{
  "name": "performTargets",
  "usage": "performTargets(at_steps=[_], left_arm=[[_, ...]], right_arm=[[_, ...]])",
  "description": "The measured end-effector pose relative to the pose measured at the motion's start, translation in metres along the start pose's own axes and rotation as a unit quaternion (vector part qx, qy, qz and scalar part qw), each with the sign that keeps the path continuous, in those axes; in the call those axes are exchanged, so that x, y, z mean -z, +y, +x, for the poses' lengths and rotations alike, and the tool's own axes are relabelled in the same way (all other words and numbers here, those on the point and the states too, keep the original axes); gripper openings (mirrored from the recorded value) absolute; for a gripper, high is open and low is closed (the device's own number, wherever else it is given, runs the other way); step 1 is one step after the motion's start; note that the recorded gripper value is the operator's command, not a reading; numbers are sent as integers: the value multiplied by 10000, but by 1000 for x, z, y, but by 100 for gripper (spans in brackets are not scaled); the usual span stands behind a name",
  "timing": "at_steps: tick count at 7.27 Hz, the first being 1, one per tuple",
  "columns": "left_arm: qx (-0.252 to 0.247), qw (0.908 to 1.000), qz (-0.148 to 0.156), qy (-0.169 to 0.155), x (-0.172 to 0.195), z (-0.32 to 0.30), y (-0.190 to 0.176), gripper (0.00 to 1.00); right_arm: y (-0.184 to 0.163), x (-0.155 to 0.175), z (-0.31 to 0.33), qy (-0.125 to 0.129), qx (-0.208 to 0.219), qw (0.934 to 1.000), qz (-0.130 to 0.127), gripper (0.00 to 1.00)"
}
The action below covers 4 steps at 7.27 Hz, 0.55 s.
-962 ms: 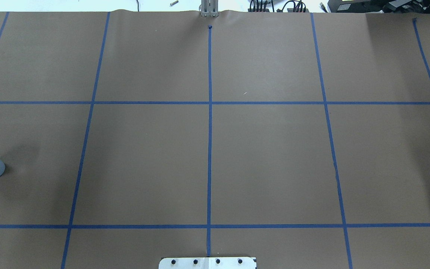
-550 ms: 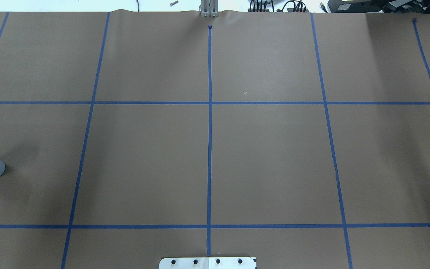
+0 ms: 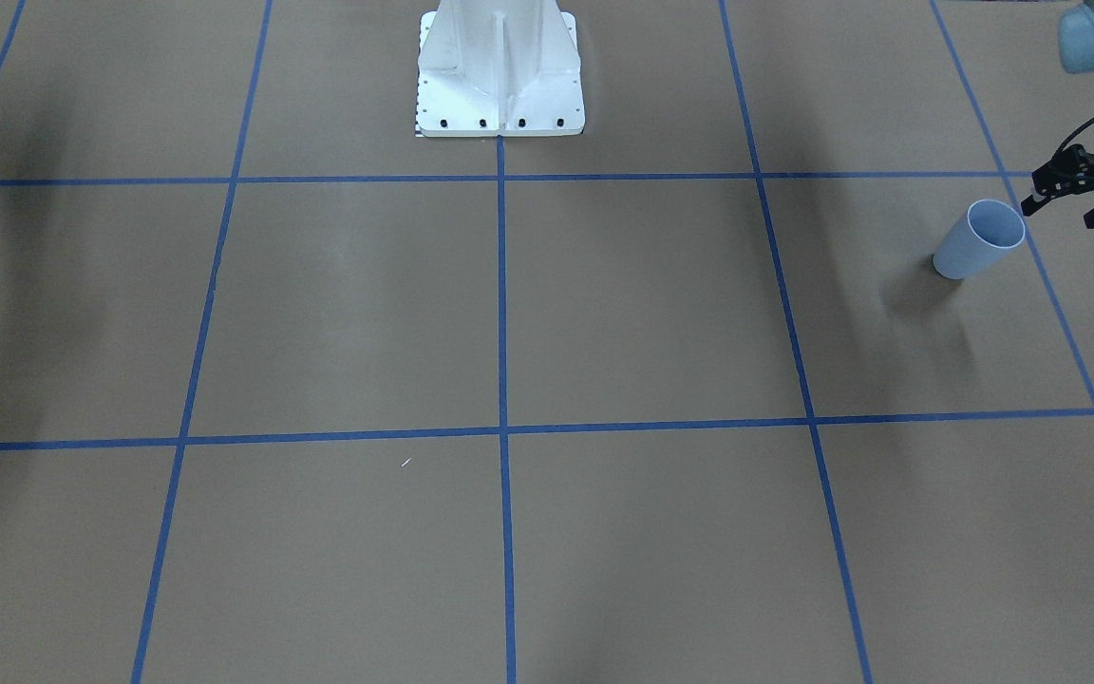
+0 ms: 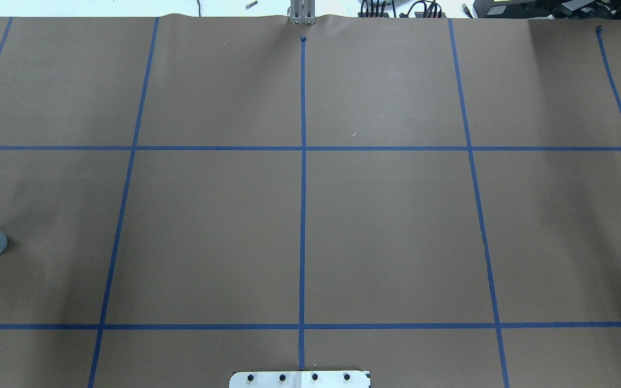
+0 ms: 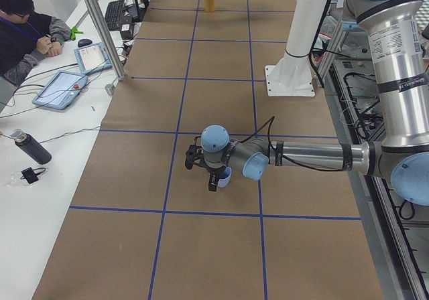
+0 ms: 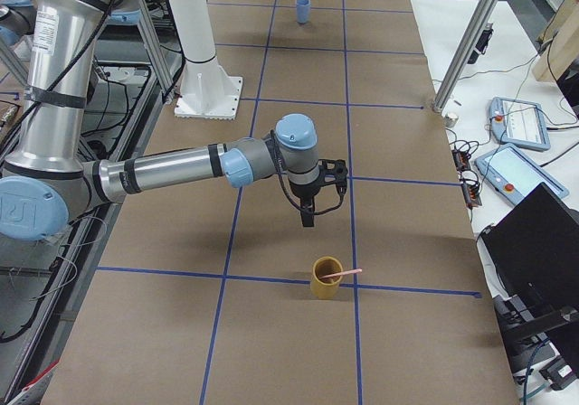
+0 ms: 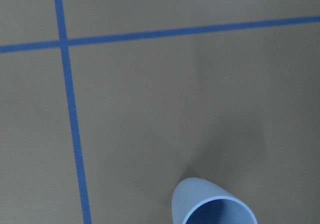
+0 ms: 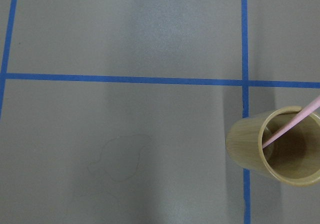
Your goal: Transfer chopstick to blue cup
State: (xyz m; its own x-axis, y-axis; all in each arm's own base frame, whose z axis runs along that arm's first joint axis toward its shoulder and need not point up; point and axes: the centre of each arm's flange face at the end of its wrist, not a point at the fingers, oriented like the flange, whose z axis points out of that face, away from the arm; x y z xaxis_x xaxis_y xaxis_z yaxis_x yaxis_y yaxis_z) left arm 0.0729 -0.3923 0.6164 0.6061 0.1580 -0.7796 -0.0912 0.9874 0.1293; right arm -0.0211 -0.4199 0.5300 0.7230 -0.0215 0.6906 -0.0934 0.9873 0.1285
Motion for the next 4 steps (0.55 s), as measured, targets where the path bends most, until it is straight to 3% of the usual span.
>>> performTargets(at_steps=[3, 4], left_arm=[[-3, 9999, -125, -34, -21, -4, -1, 88], [-48, 9998, -178, -33, -29, -2, -8, 82]], right_arm=[[0, 0, 0, 2, 2, 10000, -4, 100], [0, -1, 0, 7, -2, 10000, -9, 100]])
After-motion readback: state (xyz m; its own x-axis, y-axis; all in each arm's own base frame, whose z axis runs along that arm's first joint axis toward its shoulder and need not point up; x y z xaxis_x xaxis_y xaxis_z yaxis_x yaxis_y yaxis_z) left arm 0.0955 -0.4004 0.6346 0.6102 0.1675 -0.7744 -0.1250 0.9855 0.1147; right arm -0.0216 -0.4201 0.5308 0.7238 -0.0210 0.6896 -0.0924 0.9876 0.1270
